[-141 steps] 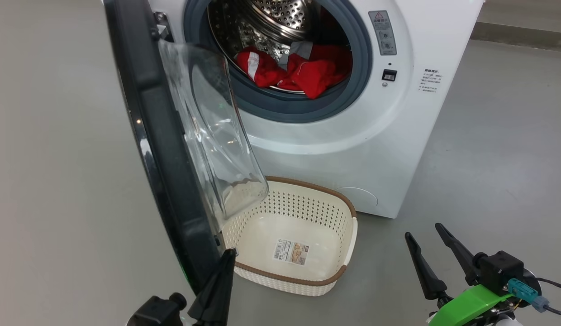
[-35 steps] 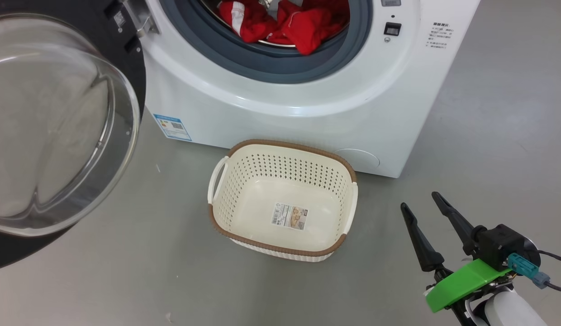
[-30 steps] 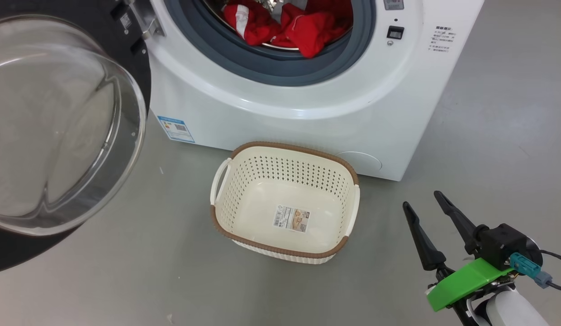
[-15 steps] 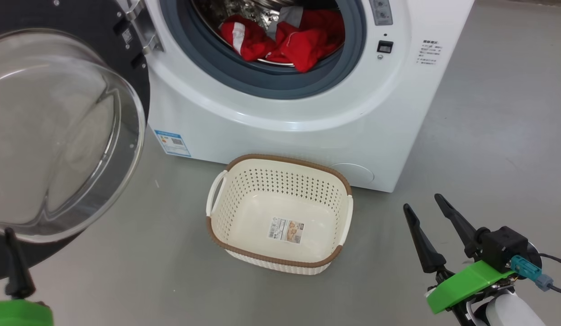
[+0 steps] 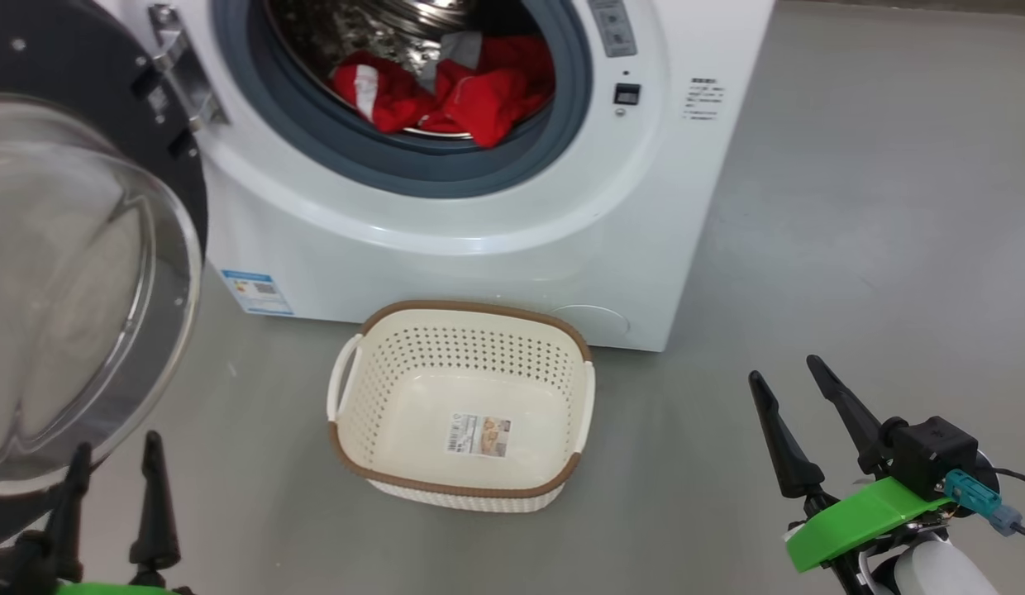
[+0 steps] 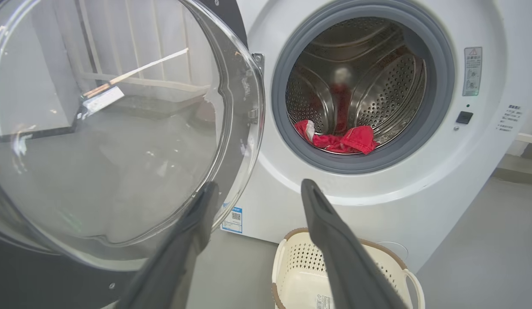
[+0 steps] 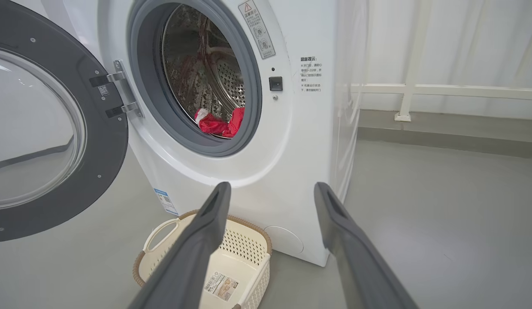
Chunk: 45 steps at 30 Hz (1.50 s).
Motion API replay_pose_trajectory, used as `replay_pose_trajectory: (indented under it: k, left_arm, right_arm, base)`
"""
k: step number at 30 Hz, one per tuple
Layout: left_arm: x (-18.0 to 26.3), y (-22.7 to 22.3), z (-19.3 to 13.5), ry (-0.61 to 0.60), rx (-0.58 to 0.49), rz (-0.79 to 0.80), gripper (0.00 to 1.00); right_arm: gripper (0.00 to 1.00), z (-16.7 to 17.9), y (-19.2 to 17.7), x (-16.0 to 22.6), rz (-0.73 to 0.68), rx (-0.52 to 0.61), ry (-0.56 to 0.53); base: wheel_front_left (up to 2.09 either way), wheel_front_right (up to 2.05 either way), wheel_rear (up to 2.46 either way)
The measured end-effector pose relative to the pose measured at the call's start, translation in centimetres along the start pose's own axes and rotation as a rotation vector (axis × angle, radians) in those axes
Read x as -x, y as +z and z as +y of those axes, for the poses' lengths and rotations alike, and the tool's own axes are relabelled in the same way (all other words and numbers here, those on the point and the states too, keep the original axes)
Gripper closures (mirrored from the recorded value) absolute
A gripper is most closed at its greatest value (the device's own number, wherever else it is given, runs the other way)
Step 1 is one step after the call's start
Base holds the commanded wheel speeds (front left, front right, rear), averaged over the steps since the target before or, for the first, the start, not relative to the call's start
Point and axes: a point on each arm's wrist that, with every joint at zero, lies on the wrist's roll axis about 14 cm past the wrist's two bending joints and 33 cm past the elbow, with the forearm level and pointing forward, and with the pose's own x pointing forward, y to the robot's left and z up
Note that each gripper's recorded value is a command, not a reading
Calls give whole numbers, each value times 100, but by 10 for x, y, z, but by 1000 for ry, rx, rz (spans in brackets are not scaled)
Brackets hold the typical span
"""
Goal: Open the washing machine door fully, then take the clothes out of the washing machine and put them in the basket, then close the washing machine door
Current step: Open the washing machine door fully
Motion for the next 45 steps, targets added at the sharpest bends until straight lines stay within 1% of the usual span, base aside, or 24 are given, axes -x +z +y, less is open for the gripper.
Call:
replay_pose_trajectory:
  k: [4, 7, 10, 17, 20, 26, 34, 38, 45]
  left_arm:
    - [-3, -2, -20, -60, 10, 3, 0]
    - [-6, -7, -42, -124, 21, 15, 0]
    - [-10, -8, -57, -167, 26, 16, 0]
    - [-9, -18, -84, -247, 44, 45, 0]
    - [-9, -20, -96, -282, 50, 51, 0]
    - [-10, -22, -122, -353, 73, 59, 0]
    - [-5, -25, -141, -406, 87, 72, 0]
    - [-4, -25, -145, -419, 90, 70, 0]
    - [-4, -24, -143, -415, 89, 67, 0]
  right_arm:
    - [0, -10, 3, 7, -9, 0, -33]
    - [0, -27, 5, 20, -14, -1, -92]
    - [0, -36, 9, 27, -28, 1, -124]
    - [0, -62, 22, 48, -65, 8, -213]
    - [0, -69, 21, 60, -62, 8, -247]
    - [0, -85, 30, 76, -89, 14, -308]
    - [0, -98, 29, 101, -93, 13, -371]
    - [0, -101, 34, 104, -106, 16, -383]
    - [0, -102, 35, 104, -110, 16, -387]
  base:
    - [0, 0, 0]
    - [0, 0, 0]
    - [0, 0, 0]
    - [0, 0, 0]
    - [0, 0, 0]
    - [0, 0, 0]
    - [0, 0, 0]
    - [0, 0, 0]
    - [0, 0, 0]
